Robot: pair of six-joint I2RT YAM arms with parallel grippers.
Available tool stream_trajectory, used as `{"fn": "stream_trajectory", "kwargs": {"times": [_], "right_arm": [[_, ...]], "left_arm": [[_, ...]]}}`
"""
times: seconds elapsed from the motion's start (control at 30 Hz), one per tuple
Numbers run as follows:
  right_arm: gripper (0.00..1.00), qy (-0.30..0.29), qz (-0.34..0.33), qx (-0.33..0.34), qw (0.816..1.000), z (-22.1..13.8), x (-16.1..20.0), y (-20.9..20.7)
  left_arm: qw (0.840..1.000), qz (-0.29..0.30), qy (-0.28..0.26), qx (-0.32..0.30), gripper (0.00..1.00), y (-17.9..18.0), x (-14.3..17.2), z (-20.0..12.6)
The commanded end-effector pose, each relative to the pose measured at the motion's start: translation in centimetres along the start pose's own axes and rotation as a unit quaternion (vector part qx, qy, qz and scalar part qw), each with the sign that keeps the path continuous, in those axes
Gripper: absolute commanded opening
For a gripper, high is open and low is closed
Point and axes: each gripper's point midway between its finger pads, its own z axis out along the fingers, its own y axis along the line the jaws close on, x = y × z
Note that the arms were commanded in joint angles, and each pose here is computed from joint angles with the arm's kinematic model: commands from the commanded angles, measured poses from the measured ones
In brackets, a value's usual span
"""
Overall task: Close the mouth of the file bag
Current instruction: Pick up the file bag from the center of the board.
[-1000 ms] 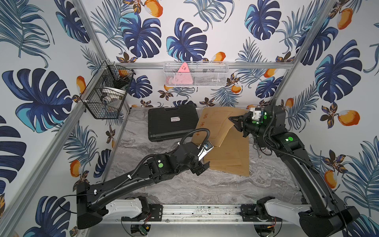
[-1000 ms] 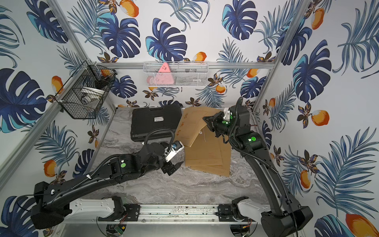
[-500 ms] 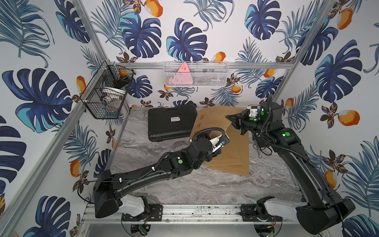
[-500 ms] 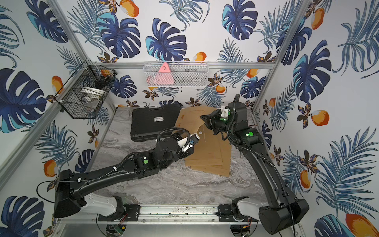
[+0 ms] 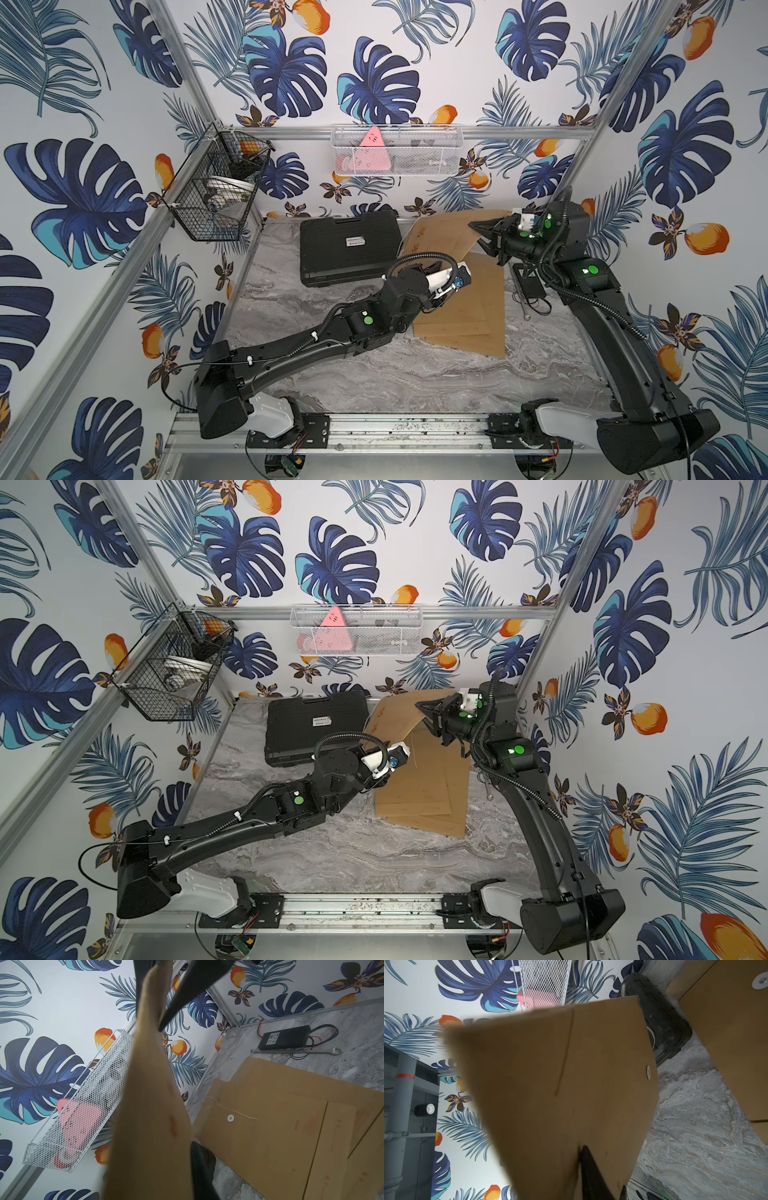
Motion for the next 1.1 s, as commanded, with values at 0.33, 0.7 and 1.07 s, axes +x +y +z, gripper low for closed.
{"fn": "stream_trajectory", "kwargs": {"times": [0.33,0.7,1.07], "right_arm": [[0.84,-0.028,0.037,-0.055,0.997,-0.2,-2.3,-2.5],[0.96,-0.087,0.036,-0.05,0.994,-0.2,-2.9,-4.4],[0.95,-0.125,0.022,0.001,0.992,-3.2,-6.1,-6.6]], "left_arm": [[0.927,-0.338,-0.074,-0.145,0.0,14.2,-5.3,-3.2],[0.911,-0.371,-0.094,-0.151,0.0,16.2,-6.6,-3.4],[0.876,-0.444,-0.073,-0.175,0.0,19.4,-4.2,-5.0]]}}
